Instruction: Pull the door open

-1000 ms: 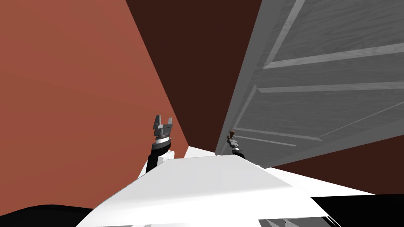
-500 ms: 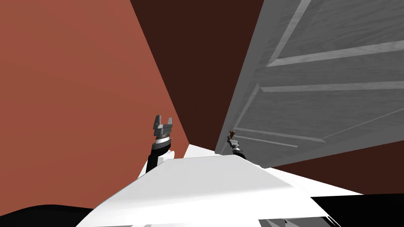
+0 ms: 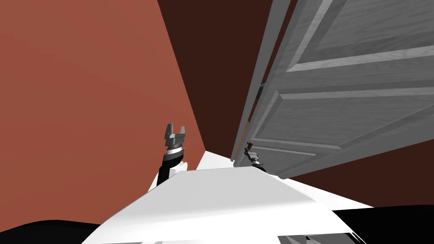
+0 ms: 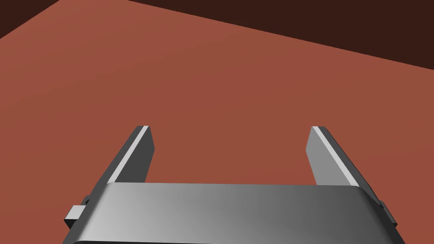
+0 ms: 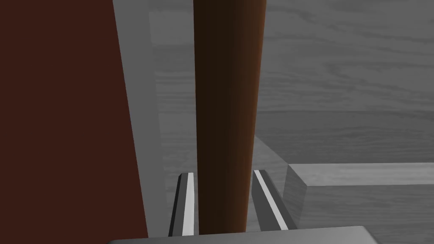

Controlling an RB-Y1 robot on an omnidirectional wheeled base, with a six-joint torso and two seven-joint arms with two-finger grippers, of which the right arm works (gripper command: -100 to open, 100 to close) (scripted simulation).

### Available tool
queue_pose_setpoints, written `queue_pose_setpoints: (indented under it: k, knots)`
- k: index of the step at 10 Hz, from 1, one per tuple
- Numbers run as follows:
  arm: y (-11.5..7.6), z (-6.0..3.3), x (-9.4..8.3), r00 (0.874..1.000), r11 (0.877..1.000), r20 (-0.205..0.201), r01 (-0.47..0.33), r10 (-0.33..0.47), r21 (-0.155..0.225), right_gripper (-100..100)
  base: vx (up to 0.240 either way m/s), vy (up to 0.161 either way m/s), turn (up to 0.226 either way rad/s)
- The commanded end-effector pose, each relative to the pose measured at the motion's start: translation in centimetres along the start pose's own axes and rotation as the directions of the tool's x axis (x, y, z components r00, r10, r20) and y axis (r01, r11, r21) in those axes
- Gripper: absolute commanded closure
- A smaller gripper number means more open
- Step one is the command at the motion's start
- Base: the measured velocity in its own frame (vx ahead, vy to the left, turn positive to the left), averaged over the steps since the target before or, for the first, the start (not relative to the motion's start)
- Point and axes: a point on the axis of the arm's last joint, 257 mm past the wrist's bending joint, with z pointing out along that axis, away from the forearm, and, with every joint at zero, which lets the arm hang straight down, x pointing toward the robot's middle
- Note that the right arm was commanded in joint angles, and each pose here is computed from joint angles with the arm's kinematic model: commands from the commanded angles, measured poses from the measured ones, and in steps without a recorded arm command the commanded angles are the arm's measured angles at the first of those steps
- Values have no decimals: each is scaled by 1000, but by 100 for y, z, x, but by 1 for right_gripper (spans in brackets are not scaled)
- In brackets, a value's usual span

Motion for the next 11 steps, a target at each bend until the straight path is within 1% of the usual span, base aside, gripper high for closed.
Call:
queue_pose_setpoints:
  k: [1,2,3,4,5,8,9,11]
  knots:
    - [-27,-63,-17,1000,1000,4,-7,7,23,100,-210,-40,107]
    - [-28,-88,-18,1000,999,4,-9,9,33,100,-196,-42,100]
    - [-20,-64,-10,1000,1000,3,-6,6,25,100,-88,-15,28]
    - [-29,-151,-22,1000,999,4,-7,6,51,100,-135,-24,138]
    - [-29,-170,-22,1000,998,4,-7,6,58,100,-203,-36,102]
    - [-31,-304,-19,1000,995,3,-7,7,99,100,-205,-40,96]
    - [-34,-368,-18,1000,993,3,-8,8,119,100,-238,-63,146]
    - [-37,-442,-17,1000,990,5,-10,9,142,100,-212,-47,98]
